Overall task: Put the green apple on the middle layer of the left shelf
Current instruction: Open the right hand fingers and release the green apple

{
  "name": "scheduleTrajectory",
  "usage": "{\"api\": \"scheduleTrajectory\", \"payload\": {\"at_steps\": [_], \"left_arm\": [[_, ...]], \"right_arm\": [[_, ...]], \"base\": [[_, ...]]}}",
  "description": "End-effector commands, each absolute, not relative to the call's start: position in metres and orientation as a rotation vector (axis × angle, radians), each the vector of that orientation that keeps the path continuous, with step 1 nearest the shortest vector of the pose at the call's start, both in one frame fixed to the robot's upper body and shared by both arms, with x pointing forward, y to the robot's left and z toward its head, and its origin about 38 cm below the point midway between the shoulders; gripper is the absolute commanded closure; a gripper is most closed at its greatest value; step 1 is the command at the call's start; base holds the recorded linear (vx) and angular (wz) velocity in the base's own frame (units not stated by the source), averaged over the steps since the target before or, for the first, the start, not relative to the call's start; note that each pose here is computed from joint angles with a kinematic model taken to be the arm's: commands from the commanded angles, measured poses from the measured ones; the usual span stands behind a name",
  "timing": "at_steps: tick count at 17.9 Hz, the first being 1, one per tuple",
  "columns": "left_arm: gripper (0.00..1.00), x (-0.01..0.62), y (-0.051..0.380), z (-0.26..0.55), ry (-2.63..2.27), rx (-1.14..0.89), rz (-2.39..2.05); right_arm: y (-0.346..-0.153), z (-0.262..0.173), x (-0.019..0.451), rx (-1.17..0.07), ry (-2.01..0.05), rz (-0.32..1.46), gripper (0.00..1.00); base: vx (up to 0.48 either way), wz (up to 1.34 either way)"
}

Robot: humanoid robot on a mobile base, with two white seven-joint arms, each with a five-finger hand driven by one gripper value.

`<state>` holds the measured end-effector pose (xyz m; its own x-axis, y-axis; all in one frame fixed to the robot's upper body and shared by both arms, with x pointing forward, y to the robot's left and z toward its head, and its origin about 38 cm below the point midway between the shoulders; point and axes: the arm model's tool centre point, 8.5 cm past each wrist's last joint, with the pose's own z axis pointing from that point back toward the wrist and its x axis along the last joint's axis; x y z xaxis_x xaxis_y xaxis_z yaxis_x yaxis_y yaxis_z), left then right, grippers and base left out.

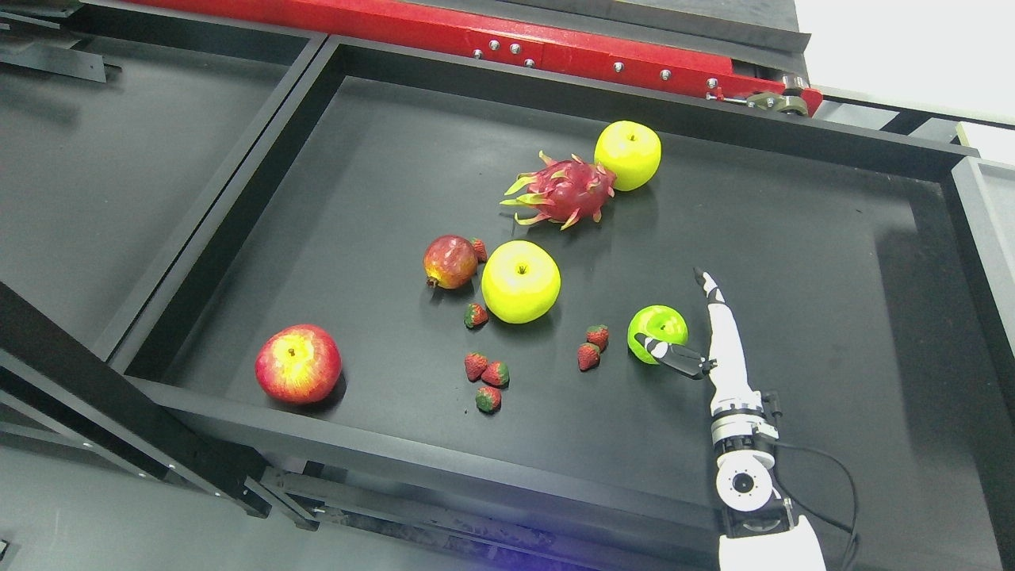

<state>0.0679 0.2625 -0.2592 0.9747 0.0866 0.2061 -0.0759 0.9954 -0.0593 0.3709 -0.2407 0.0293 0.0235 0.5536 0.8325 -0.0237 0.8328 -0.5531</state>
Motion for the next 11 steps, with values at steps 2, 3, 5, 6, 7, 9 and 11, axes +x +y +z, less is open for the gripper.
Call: {"api": "scheduleTrajectory", "payload": {"at_steps": [2,3,5,6,7,9,11], "left_arm": [[0.00,0.068,0.274,-0.258,-0.211,-0.034,0.081],[0.00,0.068,0.274,-0.258,-0.211,-0.034,0.081],[0.00,0.068,0.274,-0.258,-0.211,-0.034,0.081],[0.00,0.068,0.274,-0.258,-0.209,-0.034,0.082],[0.00,0.068,0.274,-0.258,-0.211,-0.034,0.081],[0.00,0.068,0.274,-0.258,-0.211,-0.034,0.081],[0.00,0.068,0.274,-0.258,-0.211,-0.034,0.081]], "right_arm": [[-0.246,0.062,0.367,-0.468,-1.632,0.473,0.00],[-0.242,0.067,0.361,-0.459,-1.679,0.484,0.00],[-0.239,0.084,0.355,-0.461,-1.747,0.487,0.00],[-0.238,0.091,0.352,-0.465,-1.767,0.486,0.00],[-0.237,0.096,0.350,-0.467,-1.782,0.486,0.00],[-0.237,0.099,0.346,-0.468,-1.788,0.483,0.00],[-0.226,0.090,0.335,-0.438,-1.767,0.499,0.00]], "base": [[0.000,0.00],[0.000,0.00],[0.000,0.00],[0.000,0.00],[0.000,0.00],[0.000,0.00],[0.000,0.00]]}}
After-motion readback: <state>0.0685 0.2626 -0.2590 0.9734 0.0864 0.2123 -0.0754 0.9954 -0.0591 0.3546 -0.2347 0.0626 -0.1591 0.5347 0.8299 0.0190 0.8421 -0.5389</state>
